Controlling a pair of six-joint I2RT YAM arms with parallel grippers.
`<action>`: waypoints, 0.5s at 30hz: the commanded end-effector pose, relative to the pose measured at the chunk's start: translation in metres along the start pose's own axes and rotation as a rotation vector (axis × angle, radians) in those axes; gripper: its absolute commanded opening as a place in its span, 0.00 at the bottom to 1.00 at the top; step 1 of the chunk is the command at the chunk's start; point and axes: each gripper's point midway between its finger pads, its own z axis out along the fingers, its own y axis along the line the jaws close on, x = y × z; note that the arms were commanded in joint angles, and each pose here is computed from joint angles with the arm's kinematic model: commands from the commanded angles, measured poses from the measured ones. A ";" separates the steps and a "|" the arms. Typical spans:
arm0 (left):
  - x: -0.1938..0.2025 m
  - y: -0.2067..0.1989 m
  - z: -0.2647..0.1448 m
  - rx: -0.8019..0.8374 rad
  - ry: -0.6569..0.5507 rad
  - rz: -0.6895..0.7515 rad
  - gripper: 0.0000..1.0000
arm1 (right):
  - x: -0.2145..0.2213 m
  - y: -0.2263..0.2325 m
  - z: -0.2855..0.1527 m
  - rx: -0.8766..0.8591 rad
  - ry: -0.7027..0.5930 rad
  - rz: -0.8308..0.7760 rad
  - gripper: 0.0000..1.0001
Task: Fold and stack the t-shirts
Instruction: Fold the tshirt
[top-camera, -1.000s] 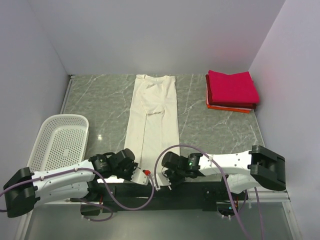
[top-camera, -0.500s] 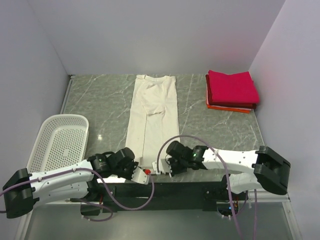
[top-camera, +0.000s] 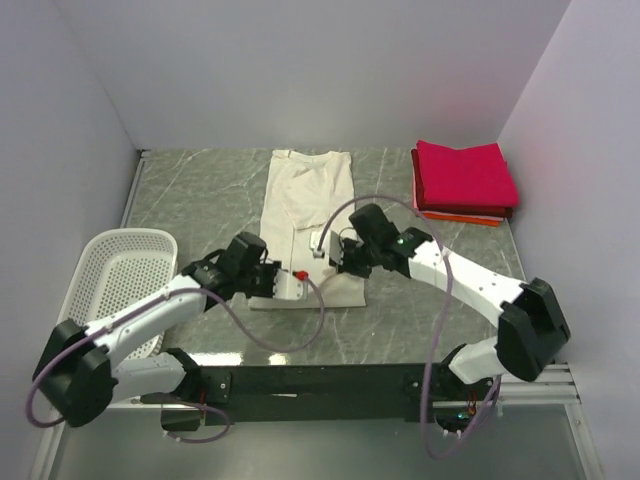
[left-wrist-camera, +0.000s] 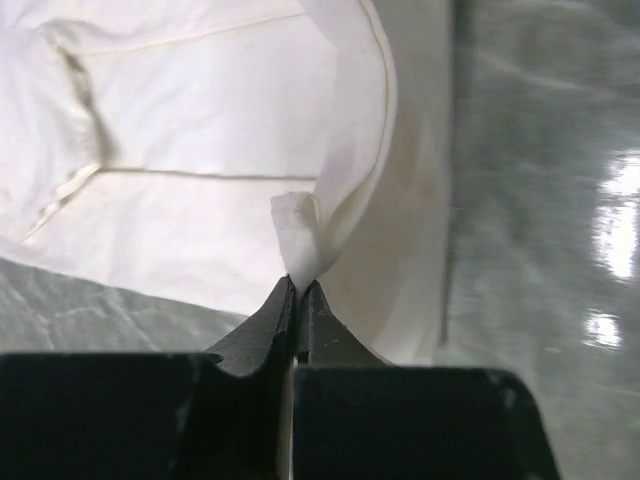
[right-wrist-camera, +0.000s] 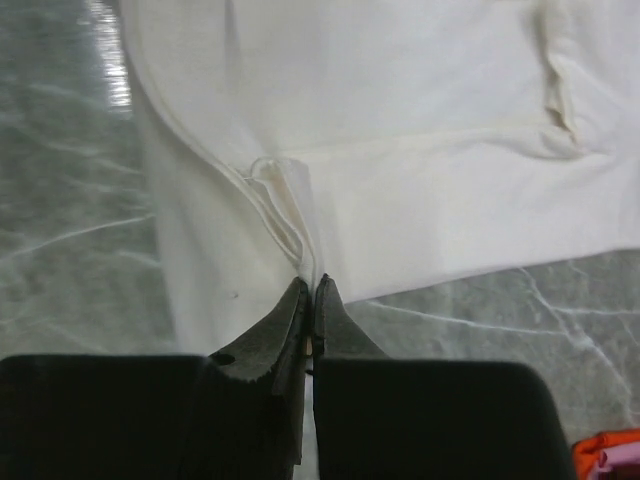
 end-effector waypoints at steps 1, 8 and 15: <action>-0.015 0.064 0.002 -0.103 -0.092 0.054 0.00 | -0.003 -0.044 0.000 0.048 -0.003 0.061 0.00; 0.010 0.142 0.033 -0.134 -0.119 -0.015 0.00 | 0.018 -0.123 0.021 0.150 0.050 0.184 0.00; 0.029 0.192 0.058 -0.152 -0.122 -0.045 0.00 | 0.025 -0.180 0.039 0.235 0.056 0.241 0.00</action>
